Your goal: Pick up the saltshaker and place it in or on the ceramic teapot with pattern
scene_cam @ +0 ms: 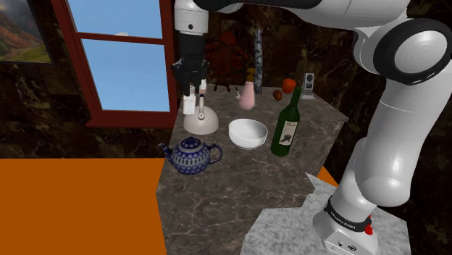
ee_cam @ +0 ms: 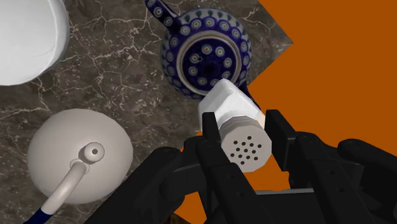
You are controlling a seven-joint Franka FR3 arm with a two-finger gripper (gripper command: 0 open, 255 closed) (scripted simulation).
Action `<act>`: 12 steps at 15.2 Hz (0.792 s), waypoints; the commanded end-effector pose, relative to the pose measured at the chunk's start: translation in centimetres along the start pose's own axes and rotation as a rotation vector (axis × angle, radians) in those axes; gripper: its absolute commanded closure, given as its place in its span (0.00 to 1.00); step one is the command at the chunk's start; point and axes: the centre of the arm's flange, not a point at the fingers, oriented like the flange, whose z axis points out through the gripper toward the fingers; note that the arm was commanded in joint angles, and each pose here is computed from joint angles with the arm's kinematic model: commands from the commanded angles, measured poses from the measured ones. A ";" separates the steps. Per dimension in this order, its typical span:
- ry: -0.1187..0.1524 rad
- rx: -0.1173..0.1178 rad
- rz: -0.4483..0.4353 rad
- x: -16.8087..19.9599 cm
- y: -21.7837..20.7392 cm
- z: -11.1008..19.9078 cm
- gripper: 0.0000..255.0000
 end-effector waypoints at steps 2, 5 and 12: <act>0.001 0.000 0.000 0.0 0.1 1.6 1.00; 0.001 0.000 0.000 0.0 0.1 3.2 1.00; 0.001 0.000 0.000 -0.1 0.2 6.9 1.00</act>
